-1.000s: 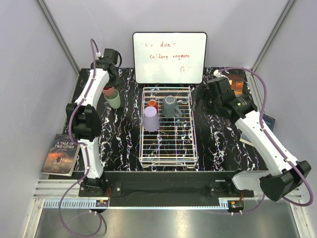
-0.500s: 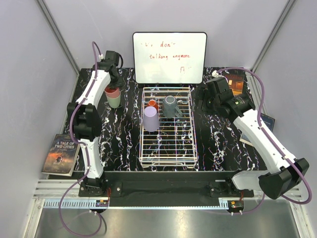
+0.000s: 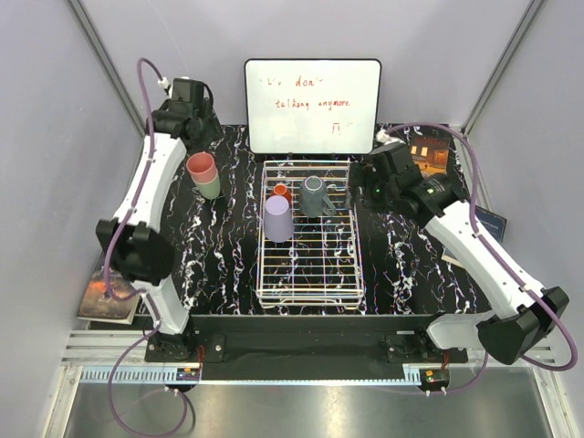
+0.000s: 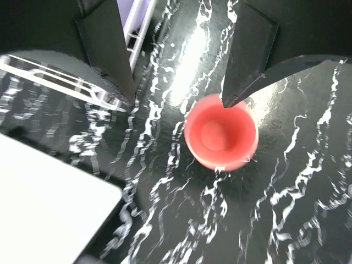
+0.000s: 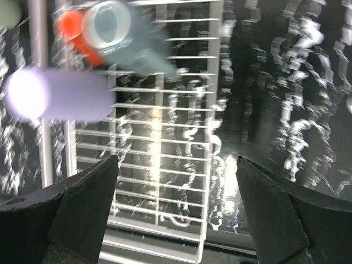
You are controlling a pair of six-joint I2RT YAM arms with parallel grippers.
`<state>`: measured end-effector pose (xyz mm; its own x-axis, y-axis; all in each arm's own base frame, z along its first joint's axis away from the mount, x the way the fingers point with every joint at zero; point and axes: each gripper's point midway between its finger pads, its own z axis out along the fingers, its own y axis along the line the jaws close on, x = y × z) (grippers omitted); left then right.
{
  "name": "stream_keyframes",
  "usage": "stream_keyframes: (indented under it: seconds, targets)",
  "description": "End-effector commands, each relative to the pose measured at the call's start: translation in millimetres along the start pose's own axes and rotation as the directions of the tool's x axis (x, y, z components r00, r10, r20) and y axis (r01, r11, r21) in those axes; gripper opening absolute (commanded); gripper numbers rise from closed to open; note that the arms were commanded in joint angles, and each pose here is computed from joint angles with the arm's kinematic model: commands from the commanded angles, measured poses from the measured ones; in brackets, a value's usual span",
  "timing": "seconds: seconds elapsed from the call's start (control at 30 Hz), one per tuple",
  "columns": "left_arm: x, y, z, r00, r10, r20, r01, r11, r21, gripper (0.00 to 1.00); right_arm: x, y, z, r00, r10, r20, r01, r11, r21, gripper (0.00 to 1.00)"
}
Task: Unload the cups from the dish rack
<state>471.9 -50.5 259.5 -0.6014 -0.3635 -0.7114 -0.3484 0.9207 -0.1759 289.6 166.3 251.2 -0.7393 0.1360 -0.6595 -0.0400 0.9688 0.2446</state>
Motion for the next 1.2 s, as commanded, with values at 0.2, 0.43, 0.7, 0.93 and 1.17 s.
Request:
stream_keyframes:
  seconds: [0.2, 0.43, 0.7, 0.93, 1.17]
  targets:
    - [-12.4, -25.3, -128.7, 0.971, -0.004, 0.237, -0.033, 0.988, 0.154, 0.71, -12.2, 95.5, -5.8, 0.980, -0.189, 0.060, 0.197, 0.966, -0.165, 0.98]
    - [38.7, -9.4, -164.2, 0.973, -0.003, 0.231, -0.044, 0.980, 0.196, 0.71, -0.6, 143.4, 13.9, 0.966, -0.256, 0.023, 0.254, 0.937, -0.239, 1.00]
    - [64.7, 33.7, -195.2, 0.962, -0.038, 0.271, -0.018, 0.979, 0.201, 0.71, 11.1, 185.7, 55.9, 0.943, -0.333, -0.018, 0.317, 0.911, -0.265, 1.00]
    - [82.0, 55.4, -200.2, 0.964, -0.050, 0.261, 0.003, 0.984, 0.178, 0.71, 28.7, 190.5, 95.2, 0.927, -0.366, -0.079, 0.339, 0.910, -0.236, 1.00]
    - [101.9, 63.0, -192.9, 0.972, -0.053, 0.229, 0.013, 0.984, 0.177, 0.71, 42.1, 191.6, 125.0, 0.913, -0.392, -0.114, 0.363, 0.907, -0.213, 1.00]
